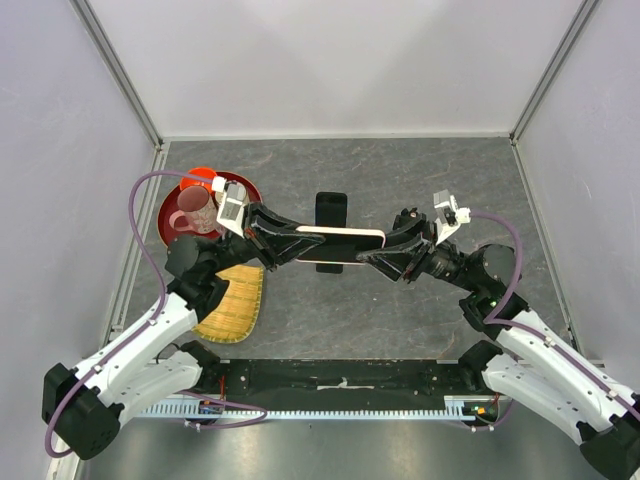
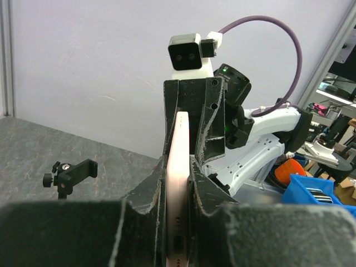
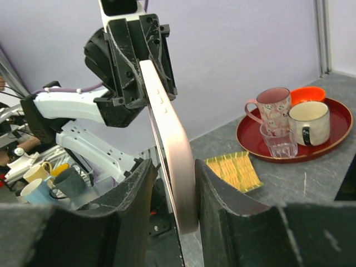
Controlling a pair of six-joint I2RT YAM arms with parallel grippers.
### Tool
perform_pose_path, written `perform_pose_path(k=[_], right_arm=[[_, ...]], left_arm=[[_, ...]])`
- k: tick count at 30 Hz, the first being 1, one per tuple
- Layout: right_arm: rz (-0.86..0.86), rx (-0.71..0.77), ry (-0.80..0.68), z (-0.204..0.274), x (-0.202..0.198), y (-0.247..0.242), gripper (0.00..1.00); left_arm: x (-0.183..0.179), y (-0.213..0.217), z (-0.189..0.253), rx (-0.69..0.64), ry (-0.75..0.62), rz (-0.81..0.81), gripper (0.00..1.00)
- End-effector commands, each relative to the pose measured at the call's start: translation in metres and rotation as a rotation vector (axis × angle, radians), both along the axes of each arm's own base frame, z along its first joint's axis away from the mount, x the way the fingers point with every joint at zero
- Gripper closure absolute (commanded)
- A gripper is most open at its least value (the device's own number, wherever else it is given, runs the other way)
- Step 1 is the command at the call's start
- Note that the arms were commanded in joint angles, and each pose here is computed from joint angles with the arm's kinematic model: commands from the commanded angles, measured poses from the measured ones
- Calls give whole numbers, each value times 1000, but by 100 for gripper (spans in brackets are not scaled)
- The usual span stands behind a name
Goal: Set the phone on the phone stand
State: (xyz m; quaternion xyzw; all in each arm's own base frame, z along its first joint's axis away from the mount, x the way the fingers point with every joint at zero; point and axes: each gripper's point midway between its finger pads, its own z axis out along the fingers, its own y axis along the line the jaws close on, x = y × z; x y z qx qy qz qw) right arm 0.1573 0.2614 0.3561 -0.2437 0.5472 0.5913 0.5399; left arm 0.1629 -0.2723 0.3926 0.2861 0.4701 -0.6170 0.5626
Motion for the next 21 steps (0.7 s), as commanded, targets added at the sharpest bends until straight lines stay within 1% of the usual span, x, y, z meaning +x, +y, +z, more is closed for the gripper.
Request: perform_pose_path(k=[1,4,11,12,14,21], right_arm=[[82,90,-62,19,-16,1,59],[96,112,-52,19,-15,3,61],[100,183,-41,18,-15,1,61],[99,208,-57,22,-17,-2,62],[100,227,-34,18,-16,-2,62],[83,311,-44,25,-13,-7,67]], left_arm=[[-11,8,31,-95,-86,-12,98],[-11,7,30,-96,-86,-14,98],[-9,8,30,-109,-76,-3,98],[-9,9,29,-113,-72,-1,98],[-9,10,31,-124,-73,0,98],[-7,10,29,-139,-56,2,98]])
